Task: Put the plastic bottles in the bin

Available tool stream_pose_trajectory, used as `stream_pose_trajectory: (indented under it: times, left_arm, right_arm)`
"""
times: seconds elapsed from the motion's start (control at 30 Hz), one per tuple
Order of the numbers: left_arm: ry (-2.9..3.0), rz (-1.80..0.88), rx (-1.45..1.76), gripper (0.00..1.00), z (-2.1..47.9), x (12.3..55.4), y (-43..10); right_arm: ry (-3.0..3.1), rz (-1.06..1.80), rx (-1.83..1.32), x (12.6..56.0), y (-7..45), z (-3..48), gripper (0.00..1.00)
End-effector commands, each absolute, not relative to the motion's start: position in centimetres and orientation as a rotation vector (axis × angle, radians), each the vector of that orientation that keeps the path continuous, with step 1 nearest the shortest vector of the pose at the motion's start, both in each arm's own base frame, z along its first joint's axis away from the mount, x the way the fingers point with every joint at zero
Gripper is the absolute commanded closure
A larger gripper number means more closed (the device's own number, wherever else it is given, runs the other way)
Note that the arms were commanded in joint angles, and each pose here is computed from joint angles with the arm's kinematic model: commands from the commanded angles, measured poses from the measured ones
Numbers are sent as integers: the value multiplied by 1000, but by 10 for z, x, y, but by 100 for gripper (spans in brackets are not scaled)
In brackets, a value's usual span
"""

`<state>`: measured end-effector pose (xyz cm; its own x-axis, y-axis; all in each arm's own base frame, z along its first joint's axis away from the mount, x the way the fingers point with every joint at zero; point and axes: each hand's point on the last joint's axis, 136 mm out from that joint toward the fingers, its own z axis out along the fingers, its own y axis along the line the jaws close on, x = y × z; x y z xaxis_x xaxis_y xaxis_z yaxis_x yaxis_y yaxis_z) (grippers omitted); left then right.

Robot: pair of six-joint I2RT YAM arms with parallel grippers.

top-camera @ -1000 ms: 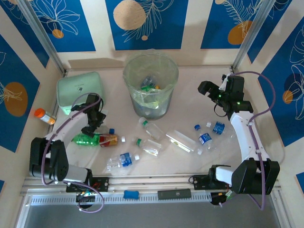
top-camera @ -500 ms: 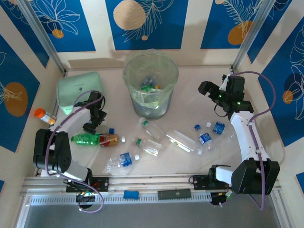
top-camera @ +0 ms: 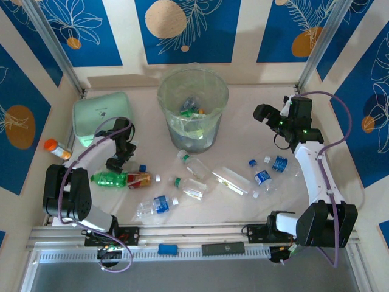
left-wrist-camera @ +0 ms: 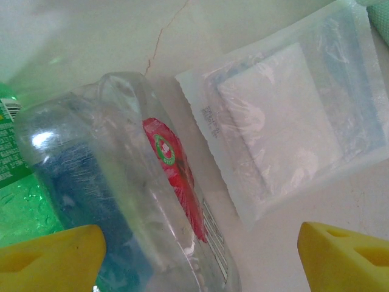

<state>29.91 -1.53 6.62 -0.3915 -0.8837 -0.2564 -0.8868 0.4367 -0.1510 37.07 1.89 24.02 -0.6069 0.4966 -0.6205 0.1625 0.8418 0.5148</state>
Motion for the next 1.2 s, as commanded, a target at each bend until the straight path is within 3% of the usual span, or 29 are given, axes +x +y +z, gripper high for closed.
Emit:
stream_pose_trajectory:
  times: [0.0,0.9,1.17]
  left_arm:
    - [2421,83,-1578,16,52,284,-9]
    - [2428,71,-1590,19,31,293,-13]
    - [2420,75,-1587,36,32,294,-12]
  right_arm:
    - [2189,554,452,373,23,254,1]
    - [2196,522,458,361,20,256,1]
    - [2189,510,460,358,18,259,1]
